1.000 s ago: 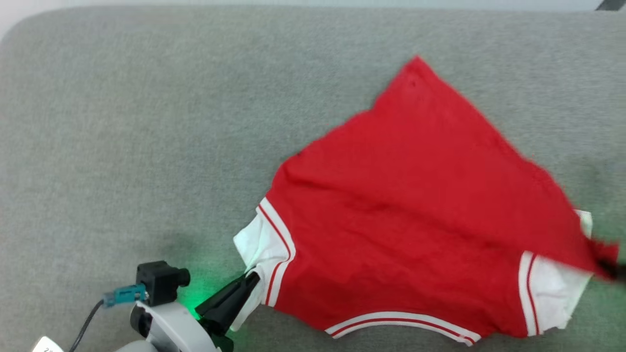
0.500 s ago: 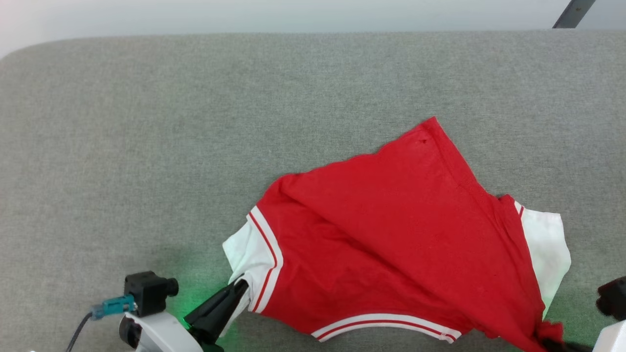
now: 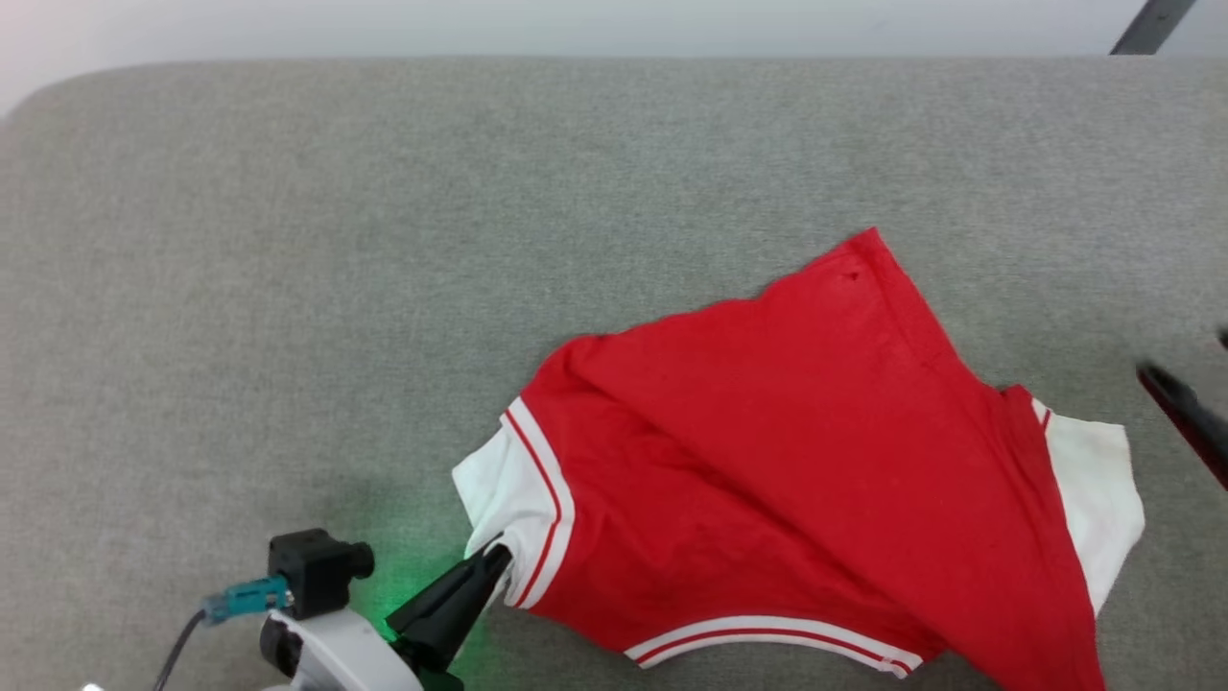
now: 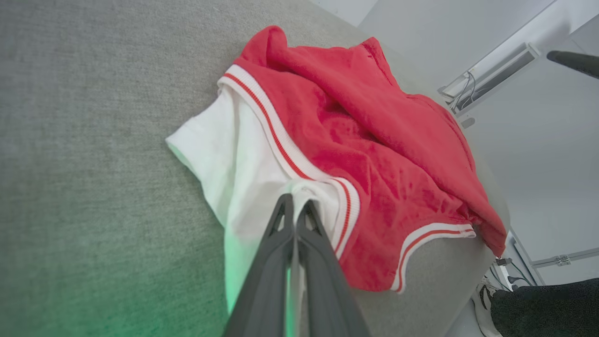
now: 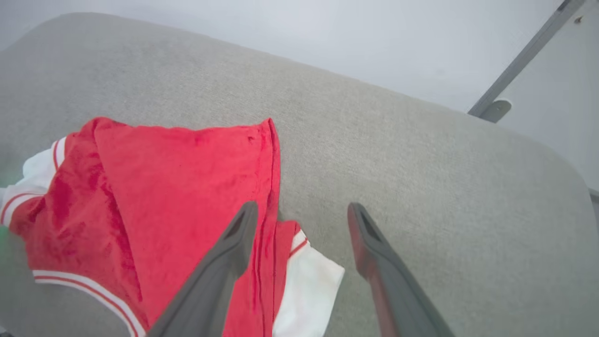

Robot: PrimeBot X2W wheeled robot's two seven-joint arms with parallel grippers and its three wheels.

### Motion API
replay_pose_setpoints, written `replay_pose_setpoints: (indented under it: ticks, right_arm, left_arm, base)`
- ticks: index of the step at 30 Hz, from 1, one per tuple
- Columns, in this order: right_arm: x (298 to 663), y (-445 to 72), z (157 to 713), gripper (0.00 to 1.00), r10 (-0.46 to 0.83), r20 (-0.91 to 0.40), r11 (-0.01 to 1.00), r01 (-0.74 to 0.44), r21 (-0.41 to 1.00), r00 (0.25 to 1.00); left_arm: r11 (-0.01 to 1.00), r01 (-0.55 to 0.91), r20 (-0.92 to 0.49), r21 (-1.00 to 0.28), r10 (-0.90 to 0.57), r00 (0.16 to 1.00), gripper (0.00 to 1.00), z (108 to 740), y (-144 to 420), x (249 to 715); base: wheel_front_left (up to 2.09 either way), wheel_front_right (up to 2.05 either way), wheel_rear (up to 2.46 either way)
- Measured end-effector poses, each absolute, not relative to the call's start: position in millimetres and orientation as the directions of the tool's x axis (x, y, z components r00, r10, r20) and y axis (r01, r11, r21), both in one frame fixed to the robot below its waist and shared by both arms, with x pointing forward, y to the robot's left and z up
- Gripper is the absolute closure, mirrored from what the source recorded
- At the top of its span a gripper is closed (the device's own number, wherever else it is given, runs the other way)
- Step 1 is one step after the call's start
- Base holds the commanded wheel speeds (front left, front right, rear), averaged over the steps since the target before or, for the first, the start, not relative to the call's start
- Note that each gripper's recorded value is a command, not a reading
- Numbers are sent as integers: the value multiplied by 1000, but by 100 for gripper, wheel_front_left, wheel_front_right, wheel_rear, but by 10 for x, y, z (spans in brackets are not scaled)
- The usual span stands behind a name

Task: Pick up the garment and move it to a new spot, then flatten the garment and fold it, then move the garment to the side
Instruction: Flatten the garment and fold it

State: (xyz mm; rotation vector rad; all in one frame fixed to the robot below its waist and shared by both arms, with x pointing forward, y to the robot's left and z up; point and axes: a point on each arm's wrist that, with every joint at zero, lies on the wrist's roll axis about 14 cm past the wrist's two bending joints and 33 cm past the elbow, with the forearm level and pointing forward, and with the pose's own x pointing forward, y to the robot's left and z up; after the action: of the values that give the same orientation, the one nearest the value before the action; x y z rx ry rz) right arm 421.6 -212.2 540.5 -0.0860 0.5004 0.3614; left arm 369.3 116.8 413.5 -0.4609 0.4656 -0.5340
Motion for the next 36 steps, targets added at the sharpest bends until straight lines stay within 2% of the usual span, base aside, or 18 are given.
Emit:
replay_pose_setpoints:
  ticks: [4,13,14,20,24,25,26,27,28,32,36]
  right_arm:
    - [4614,-1828,5263,0,372,-450,913,-408,18,812]
    - [5175,-1526,4622,0,373,-585,896,-443,26,721]
    - [5256,-1476,4451,0,362,-627,893,-451,20,690]
    - [5324,-1270,4001,0,349,-735,854,-521,-6,582]
    - [5382,-1216,3930,0,353,-754,838,-545,-9,555]
    - [5391,-1196,3914,51,358,-756,834,-552,-5,548]
    - [5396,-1184,3898,67,363,-758,833,-554,3,542]
    - [5400,-1175,3888,96,369,-757,834,-551,14,539]
    - [5403,-1168,3891,100,375,-754,835,-550,22,539]
    - [5416,-1145,3963,100,402,-714,839,-544,36,573]
    - [5507,-1171,4185,100,429,-622,862,-503,65,655]
  left_arm:
    - [761,375,-294,-530,-579,760,100,4132,1132,3687]
    - [768,348,-313,-538,-565,764,100,4080,1173,3662]
    - [767,338,-315,-545,-561,765,100,4068,1168,3667]
    - [774,298,-347,-559,-545,764,100,3957,1207,3634]
    - [777,282,-350,-562,-532,771,100,3943,1232,3645]
    - [780,276,-353,-562,-527,773,100,3935,1247,3642]
    - [782,271,-355,-562,-523,775,100,3930,1260,3641]
    - [783,267,-356,-561,-520,776,100,3927,1268,3637]
    - [784,266,-355,-561,-518,778,100,3930,1273,3636]
    - [788,270,-338,-553,-508,792,100,3994,1302,3675]
    - [803,291,-318,-520,-498,807,100,4084,1375,3736]
  base:
    - [0,0,0]
    - [0,0,0]
    - [0,0,0]
    - [0,0,0]
    - [0,0,0]
    - [0,0,0]
    - [0,0,0]
    - [0,0,0]
    - [0,0,0]
    - [0,0,0]
    - [0,0,0]
